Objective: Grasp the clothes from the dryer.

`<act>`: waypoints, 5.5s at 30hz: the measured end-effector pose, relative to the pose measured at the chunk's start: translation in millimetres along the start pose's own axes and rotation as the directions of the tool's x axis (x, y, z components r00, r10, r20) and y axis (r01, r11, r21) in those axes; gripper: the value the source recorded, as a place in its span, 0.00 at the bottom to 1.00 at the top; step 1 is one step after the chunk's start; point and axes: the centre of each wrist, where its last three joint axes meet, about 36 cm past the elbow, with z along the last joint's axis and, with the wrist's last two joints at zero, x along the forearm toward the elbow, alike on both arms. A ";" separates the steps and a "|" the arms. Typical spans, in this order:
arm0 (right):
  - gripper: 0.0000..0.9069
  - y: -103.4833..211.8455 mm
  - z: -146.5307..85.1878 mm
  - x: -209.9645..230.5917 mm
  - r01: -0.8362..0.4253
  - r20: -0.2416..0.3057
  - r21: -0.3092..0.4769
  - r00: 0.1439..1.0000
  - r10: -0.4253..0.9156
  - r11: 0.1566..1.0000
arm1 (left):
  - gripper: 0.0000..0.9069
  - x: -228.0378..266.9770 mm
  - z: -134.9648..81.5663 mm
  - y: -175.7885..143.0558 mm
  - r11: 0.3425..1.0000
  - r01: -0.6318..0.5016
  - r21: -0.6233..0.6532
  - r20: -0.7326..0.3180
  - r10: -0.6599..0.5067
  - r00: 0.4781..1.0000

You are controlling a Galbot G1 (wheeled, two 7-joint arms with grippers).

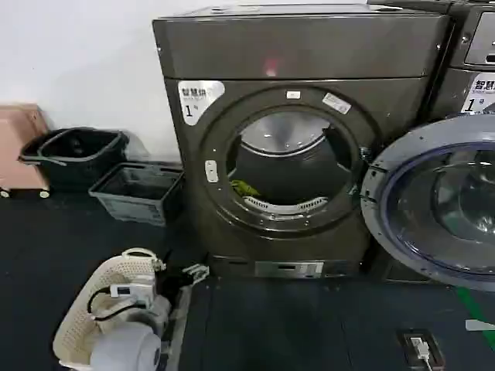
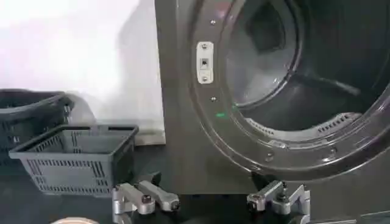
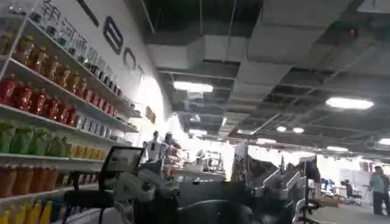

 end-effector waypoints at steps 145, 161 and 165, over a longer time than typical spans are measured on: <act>1.00 8.1 17.3 8.3 -0.030 0.083 -0.080 0.996 0.036 0.996 | 1.00 -8.4 1.4 -5.5 0.999 -0.006 -0.037 -0.012 0.006 1.000; 1.00 6.4 20.1 10.6 -0.033 0.076 -0.079 0.996 0.039 0.996 | 1.00 -5.8 0.7 -5.0 0.999 0.001 -0.047 -0.010 -0.001 1.000; 1.00 6.7 20.8 10.9 -0.032 0.075 -0.080 0.996 0.038 0.996 | 1.00 -4.9 1.2 -5.1 0.999 0.002 -0.048 -0.011 -0.002 1.000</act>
